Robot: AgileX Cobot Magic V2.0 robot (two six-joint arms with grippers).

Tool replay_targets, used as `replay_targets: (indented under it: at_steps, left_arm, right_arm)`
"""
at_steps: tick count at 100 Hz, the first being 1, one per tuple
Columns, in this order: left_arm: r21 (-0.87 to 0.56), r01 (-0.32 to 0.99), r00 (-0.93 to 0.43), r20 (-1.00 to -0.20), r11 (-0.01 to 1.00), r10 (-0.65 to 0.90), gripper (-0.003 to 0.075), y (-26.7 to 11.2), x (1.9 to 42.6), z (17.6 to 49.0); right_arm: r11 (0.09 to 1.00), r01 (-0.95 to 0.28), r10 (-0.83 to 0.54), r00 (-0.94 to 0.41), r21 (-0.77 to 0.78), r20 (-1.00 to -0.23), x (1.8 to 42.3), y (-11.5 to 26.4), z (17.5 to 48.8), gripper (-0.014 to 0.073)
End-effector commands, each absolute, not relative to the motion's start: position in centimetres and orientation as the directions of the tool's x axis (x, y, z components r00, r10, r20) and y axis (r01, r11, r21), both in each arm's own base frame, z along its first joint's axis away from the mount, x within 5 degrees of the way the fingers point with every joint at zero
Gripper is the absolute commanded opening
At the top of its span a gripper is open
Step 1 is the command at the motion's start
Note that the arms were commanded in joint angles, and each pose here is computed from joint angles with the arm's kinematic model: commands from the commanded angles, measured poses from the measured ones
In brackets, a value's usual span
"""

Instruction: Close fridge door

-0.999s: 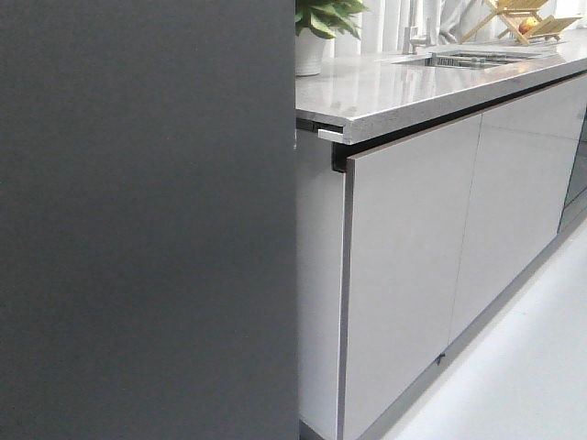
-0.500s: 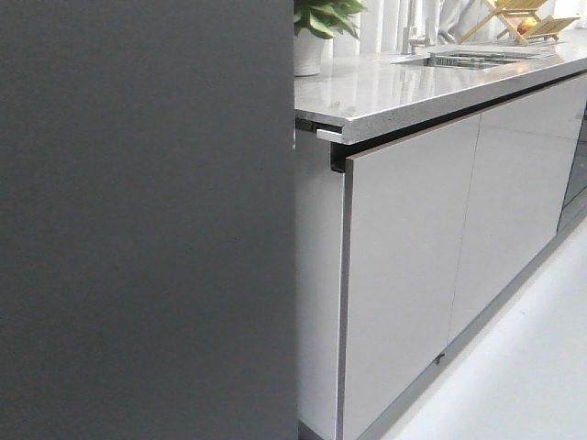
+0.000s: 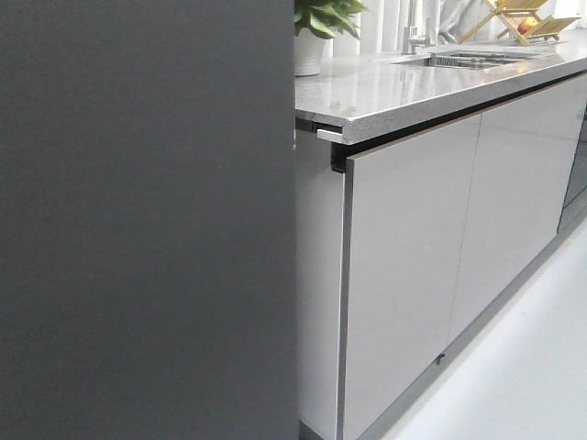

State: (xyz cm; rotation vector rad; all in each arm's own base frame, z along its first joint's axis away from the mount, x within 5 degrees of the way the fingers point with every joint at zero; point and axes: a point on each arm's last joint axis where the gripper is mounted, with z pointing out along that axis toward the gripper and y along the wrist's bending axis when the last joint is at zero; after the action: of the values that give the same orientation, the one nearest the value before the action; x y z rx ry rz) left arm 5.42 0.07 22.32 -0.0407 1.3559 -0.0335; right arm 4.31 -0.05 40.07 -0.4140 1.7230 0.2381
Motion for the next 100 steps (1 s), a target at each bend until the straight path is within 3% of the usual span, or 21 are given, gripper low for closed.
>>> replay_targets:
  at_steps: [1,21,44,67,100]
  left_arm:
    - [-0.054,0.004,0.259,-0.964,0.999,-0.054,-0.0020,0.1,5.4,21.8]
    - [-0.054,0.004,0.259,-0.964,0.999,-0.054,-0.0020,0.1,5.4,21.8]
    - [-0.054,0.004,0.259,-0.964,0.999,-0.054,-0.0020,0.1,5.4,21.8]
    - [-0.054,0.004,0.259,-0.964,0.999,-0.054,-0.0020,0.1,5.4,21.8]
    - [-0.054,0.004,0.259,-0.964,0.999,-0.054,-0.0020,0.1,5.4,21.8]
  right_arm:
    - [0.915,-0.391,-0.135,-0.061,-0.100,-0.989,4.4,-0.1,41.3,-0.0045]
    - [0.931,-0.316,-0.192,0.003,-0.183,-0.981,4.9,-0.2,40.7,-0.0045]
    - [0.964,-0.201,-0.151,0.128,-0.175,-0.980,4.4,-0.1,38.2,-0.0045]
    - [0.991,-0.119,-0.051,0.117,-0.065,-0.992,4.0,-0.1,33.8,-0.0045]
    - [0.993,-0.103,0.070,0.179,0.052,-0.981,5.0,0.5,26.7,-0.0045]
